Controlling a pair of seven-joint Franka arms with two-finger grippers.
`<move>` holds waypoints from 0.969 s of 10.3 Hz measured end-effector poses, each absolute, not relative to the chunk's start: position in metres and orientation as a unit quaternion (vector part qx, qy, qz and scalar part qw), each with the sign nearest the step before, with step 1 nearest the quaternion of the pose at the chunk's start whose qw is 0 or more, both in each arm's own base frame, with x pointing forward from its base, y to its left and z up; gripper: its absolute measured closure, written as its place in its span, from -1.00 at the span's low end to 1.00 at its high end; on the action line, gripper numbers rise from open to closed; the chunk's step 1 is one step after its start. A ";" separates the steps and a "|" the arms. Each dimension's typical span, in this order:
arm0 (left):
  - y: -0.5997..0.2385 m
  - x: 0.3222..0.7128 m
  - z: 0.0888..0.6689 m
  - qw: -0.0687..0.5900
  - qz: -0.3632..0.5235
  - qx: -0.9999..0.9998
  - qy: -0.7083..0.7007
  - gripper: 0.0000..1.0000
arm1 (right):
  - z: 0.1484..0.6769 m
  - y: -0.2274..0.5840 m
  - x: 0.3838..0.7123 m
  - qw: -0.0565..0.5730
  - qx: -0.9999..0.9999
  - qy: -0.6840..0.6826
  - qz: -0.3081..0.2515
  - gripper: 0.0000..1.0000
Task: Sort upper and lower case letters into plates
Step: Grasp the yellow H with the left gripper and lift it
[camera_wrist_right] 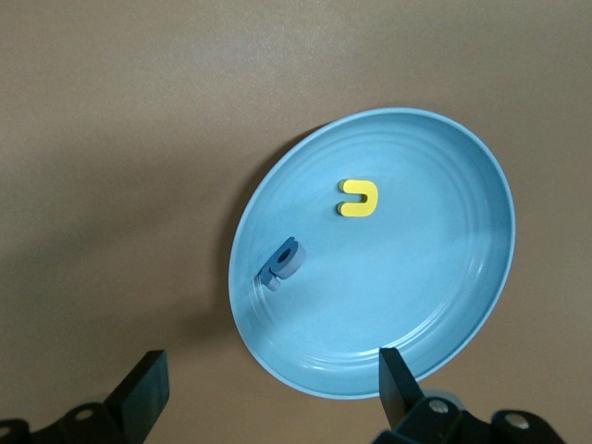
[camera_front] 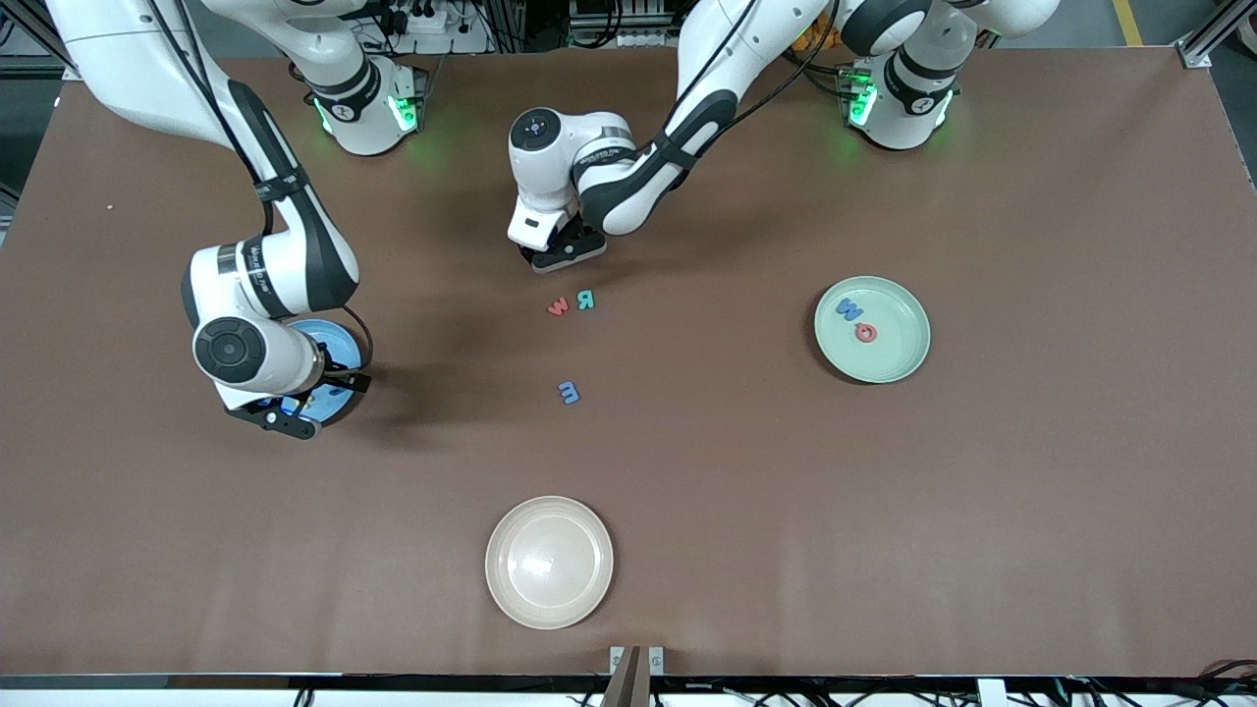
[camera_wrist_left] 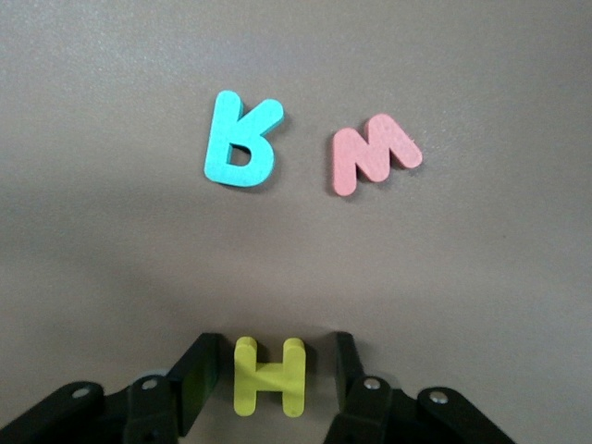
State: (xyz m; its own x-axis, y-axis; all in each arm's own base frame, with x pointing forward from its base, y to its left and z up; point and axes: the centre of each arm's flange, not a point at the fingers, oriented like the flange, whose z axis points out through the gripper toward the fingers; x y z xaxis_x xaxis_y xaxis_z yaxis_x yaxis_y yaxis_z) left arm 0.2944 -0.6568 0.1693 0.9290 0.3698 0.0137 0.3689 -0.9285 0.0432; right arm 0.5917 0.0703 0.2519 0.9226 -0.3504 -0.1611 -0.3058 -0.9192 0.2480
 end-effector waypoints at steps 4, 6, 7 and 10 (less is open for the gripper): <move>-0.658 0.295 0.171 0.022 0.011 0.982 0.188 0.19 | 0.264 0.077 0.601 0.072 0.971 -0.206 -0.099 -1.00; -0.658 0.296 0.173 0.023 0.012 0.982 0.189 0.32 | 0.266 0.087 0.601 0.059 0.969 -0.216 -0.102 -1.00; -0.658 0.296 0.173 0.023 0.012 0.982 0.189 0.33 | 0.266 0.093 0.600 0.054 0.967 -0.225 -0.104 -1.00; -0.655 0.304 0.174 0.021 0.005 0.980 0.199 0.33 | 0.267 0.121 0.596 0.052 0.955 -0.275 -0.102 -1.00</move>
State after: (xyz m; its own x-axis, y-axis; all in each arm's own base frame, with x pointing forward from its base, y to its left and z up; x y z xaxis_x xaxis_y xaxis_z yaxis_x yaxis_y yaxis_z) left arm 0.3043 -0.6547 0.1736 0.9210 0.3895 0.0016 0.3891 -0.9202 0.0432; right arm 0.5959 0.1212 0.2669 0.8278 -0.5357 -0.1666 -0.5146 -0.8433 0.1548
